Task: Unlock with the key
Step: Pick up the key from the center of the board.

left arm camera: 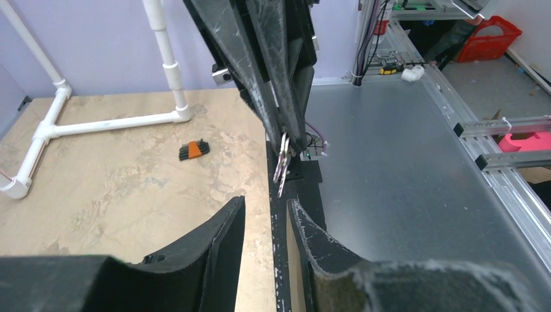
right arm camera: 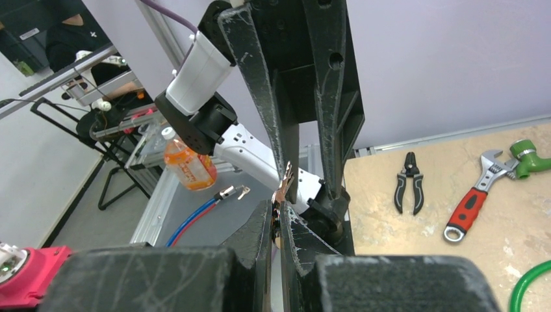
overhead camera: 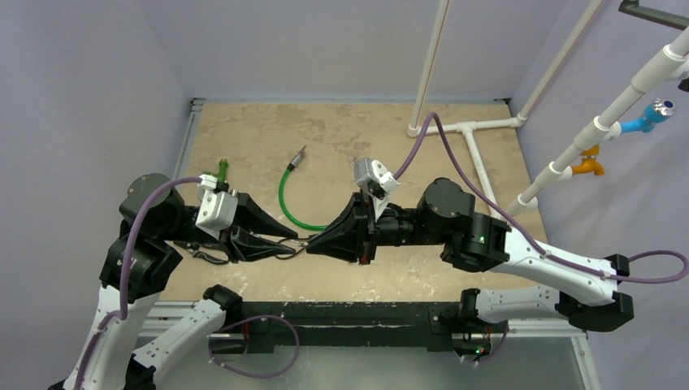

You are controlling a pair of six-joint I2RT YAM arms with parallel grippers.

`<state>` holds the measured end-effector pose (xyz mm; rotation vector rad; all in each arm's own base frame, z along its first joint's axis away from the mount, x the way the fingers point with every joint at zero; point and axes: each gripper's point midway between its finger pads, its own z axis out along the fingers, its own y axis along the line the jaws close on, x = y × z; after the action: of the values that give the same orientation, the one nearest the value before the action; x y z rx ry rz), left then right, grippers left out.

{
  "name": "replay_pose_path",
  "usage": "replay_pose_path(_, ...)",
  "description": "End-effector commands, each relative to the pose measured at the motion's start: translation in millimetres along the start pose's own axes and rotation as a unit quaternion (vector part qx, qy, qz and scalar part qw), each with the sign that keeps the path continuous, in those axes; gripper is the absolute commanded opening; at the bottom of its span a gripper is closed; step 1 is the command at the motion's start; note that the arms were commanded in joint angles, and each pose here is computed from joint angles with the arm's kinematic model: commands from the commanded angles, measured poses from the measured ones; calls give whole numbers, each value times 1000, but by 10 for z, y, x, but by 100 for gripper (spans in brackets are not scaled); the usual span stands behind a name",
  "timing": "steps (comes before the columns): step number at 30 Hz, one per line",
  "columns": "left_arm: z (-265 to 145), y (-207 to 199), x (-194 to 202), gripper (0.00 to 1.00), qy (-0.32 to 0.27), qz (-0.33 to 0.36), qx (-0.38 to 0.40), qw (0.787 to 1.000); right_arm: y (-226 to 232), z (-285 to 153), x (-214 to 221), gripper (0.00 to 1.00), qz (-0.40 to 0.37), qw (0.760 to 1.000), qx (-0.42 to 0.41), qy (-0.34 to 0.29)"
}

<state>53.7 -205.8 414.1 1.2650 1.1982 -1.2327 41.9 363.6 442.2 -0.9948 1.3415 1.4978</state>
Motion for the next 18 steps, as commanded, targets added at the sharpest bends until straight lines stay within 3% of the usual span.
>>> replay_pose_path(1, -20, -147, -170, 29, -17, 17, 29, 999, -8, 23, -70, 0, -5, 1000, 0, -14)
replay_pose_path(12, -28, -205, -219, 30, -22, 16, 40, 999, -30, 8, -110, 0, -8, 1000, 7, -23)
replay_pose_path(18, -22, -122, -250, 23, -27, 9, 14, 999, -49, 29, -82, 0, -7, 1000, 8, -21)
